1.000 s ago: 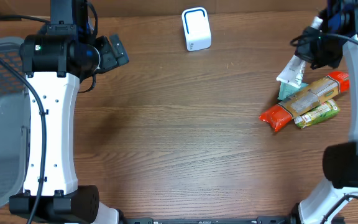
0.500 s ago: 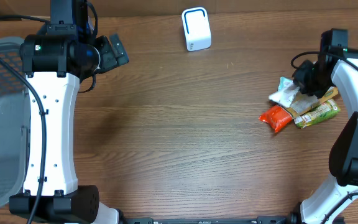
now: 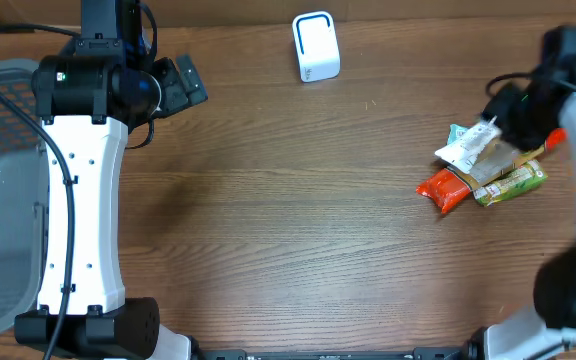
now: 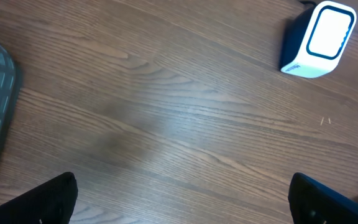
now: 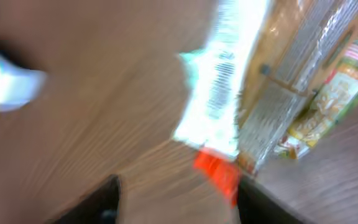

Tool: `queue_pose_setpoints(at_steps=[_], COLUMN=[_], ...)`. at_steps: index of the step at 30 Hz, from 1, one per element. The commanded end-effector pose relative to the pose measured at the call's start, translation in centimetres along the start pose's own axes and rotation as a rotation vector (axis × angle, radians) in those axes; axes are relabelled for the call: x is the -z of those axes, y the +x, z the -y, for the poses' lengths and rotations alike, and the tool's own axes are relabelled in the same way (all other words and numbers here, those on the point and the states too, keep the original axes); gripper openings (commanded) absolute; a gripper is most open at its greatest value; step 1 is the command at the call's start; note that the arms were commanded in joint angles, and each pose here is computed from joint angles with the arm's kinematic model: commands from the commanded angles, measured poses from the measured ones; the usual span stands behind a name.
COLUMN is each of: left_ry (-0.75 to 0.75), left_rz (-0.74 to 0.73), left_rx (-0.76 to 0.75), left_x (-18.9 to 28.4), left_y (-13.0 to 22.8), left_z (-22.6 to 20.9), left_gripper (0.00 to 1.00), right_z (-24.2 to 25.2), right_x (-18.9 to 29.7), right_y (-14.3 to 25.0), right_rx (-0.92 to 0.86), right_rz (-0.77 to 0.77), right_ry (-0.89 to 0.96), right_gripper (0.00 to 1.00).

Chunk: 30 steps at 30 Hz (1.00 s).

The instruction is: Scan the item barcode

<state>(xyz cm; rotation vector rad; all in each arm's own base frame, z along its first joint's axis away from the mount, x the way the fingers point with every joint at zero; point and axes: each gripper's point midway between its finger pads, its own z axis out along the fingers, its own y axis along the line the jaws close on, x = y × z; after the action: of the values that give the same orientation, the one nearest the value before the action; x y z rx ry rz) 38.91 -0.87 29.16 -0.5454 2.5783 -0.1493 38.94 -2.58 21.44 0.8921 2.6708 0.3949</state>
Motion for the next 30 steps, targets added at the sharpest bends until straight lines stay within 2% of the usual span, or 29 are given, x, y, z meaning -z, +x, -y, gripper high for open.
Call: queue_pose_setpoints(at_steps=[1,6,12,18,23,30], left_ry=[-0.005,-0.005,-0.005,-0.005,-0.005,-0.005], left_rz=[0.003,0.003,0.003,0.003,0.003,0.003], left_rx=[-0.015,-0.016,-0.016,-0.016,-0.016,-0.016], left_x=[-0.2,-0.2,-0.2,-0.2,-0.2,-0.2], left_y=[-0.2,-0.2,-0.2,-0.2,-0.2,-0.2], left_z=[0.0,0.0,0.0,0.0,0.0,0.0], left_gripper=[1.0,1.0,1.0,1.0,1.0,1.0], right_z=[-5.5,-7.2,-6.2,-2.3,-1.9,-4.2], right_x=[10.9,19.2,22.8,22.1,21.0,20.1], right_y=[2.1,5.5,7.6,9.2,9.1,8.3], right_rx=[0.181,0.268,0.299,0.245,0.317,0.523], right_rz=[0.152,0.3,0.4,0.372,0.364,0.63], right_ry=[-0.245,-0.386,-0.397,-0.236,-0.203,-0.311], right_gripper=[1.0,1.0,1.0,1.0,1.0,1.0])
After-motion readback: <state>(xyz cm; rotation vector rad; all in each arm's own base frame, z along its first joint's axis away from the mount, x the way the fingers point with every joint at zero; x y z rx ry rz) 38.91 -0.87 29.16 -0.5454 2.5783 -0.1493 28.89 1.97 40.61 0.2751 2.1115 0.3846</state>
